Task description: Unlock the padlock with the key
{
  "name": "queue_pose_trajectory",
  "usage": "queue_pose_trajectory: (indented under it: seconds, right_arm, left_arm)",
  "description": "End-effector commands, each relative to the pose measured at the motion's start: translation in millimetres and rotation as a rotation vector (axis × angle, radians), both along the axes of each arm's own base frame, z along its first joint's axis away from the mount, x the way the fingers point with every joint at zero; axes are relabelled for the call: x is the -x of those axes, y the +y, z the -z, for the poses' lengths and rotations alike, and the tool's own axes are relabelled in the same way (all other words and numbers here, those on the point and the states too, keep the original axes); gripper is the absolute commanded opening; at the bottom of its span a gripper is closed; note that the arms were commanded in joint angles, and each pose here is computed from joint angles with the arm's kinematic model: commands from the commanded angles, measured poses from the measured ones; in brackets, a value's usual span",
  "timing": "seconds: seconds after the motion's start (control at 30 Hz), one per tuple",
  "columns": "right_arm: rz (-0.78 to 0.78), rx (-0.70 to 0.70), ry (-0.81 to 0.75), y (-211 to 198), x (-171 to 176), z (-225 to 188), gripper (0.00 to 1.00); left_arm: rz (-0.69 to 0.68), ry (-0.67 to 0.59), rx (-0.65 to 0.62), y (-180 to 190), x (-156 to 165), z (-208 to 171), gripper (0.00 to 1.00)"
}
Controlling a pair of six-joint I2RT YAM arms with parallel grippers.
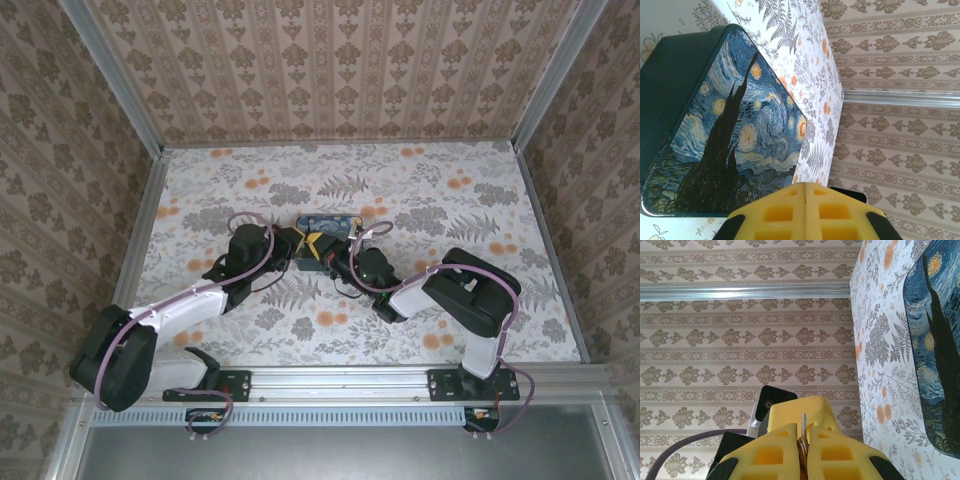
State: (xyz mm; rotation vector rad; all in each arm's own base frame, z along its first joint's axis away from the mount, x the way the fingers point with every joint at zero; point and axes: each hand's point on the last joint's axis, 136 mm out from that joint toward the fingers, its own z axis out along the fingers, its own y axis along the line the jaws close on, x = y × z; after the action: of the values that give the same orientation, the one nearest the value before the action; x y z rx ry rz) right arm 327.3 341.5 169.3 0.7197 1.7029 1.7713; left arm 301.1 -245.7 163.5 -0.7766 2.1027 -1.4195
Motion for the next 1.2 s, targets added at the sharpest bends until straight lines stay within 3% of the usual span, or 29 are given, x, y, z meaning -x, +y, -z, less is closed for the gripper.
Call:
queue_pose_trajectory:
  seconds: [0.0,0.03,0.33,0.43,0.8,1.17]
  right_arm:
    - [0.01,0.034,0.04,-1,2,20,0.0]
    - [0.012,0.035,0.042,-2,2,21,0.01]
    - [0.028,0.048,0.036,-16,4,20,0.51]
    - [0.03,0.074,0.046,-29,10,27,0.59]
    - [0.016,0.195,0.049,-74,22,51,0.62]
    - [-0.077,0.186,-0.168,-62,2,-10,0.57]
  left_arm:
    - [-0.001,-0.097,0.041,-2,-2,-30,0.0]
    - [0.001,-0.102,0.037,-3,-3,-30,0.0]
    - [0.018,-0.143,-0.025,0,-2,-29,0.0]
    - [0.029,-0.162,-0.056,0,-2,-28,0.0]
    - [0.115,-0.338,-0.215,-1,-7,-41,0.0]
    - [0.209,-0.555,-0.267,-12,-5,-62,0.0]
